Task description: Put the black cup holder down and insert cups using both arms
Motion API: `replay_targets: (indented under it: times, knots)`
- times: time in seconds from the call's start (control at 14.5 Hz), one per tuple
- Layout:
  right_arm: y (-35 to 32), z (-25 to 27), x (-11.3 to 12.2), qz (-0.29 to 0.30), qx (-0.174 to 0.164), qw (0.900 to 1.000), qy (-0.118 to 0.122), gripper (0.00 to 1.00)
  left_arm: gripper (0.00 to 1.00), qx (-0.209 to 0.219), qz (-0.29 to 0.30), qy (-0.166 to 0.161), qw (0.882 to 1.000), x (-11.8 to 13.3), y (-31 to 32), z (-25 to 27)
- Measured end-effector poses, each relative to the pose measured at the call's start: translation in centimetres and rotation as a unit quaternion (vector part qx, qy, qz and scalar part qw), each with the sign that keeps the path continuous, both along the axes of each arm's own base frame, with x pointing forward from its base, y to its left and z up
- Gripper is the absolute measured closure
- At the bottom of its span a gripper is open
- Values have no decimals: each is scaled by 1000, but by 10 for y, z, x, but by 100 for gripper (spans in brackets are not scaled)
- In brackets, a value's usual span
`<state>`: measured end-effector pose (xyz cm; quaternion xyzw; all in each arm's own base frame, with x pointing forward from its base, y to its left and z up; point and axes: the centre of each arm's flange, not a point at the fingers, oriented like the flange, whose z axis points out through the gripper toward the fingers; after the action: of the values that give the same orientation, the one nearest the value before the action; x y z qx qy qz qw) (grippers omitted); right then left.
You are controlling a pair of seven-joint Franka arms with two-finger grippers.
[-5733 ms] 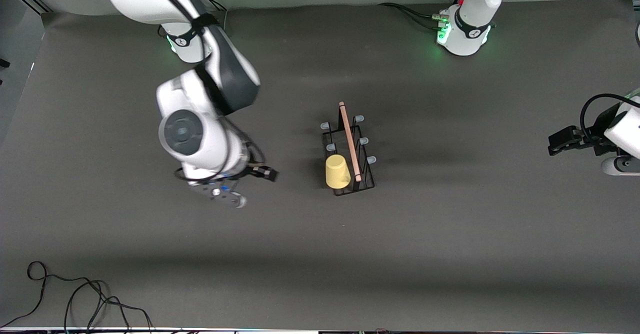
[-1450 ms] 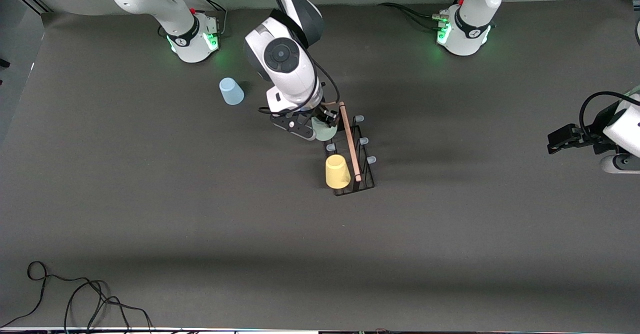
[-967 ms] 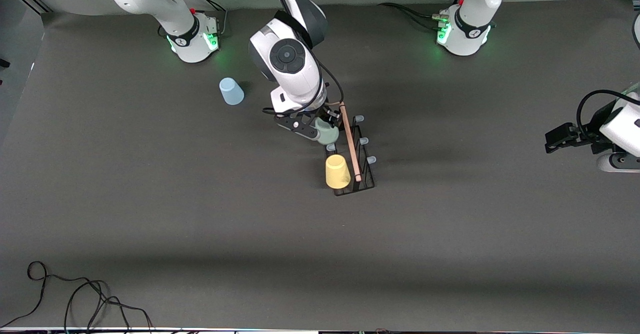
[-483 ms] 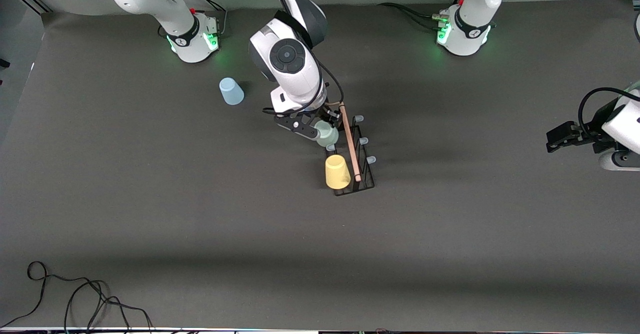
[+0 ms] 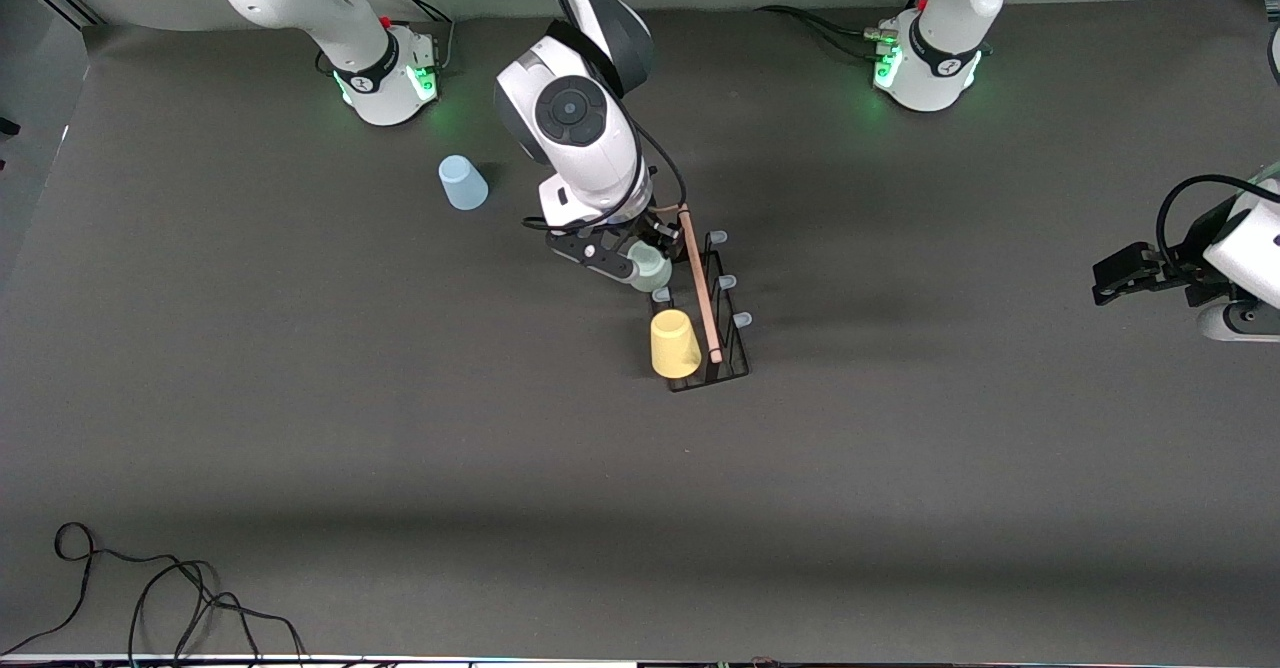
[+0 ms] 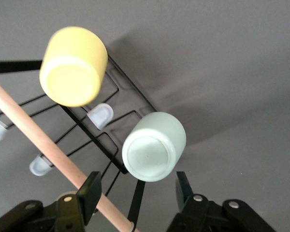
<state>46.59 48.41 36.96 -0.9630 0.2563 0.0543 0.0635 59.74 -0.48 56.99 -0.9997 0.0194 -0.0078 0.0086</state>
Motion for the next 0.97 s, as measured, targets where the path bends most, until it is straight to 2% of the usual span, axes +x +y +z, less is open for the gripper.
replay_targets:
  times: [0.28,0.48,0.55,0.76,0.97]
  knots:
    - [-53,65,49,5,5,1000,16,26,0,0,0,0,1000,0,0,0]
    - [-121,112,88,16,18,1000,15,4,0,0,-1,0,1000,0,-1,0]
    - [-146,124,98,23,20,999,11,0,0,0,-1,0,1000,0,-1,0]
    - [-225,153,119,52,16,998,7,0,0,0,-1,0,1000,0,-1,0]
    - [-308,180,129,71,15,997,3,0,0,0,-2,0,1000,0,-2,0]
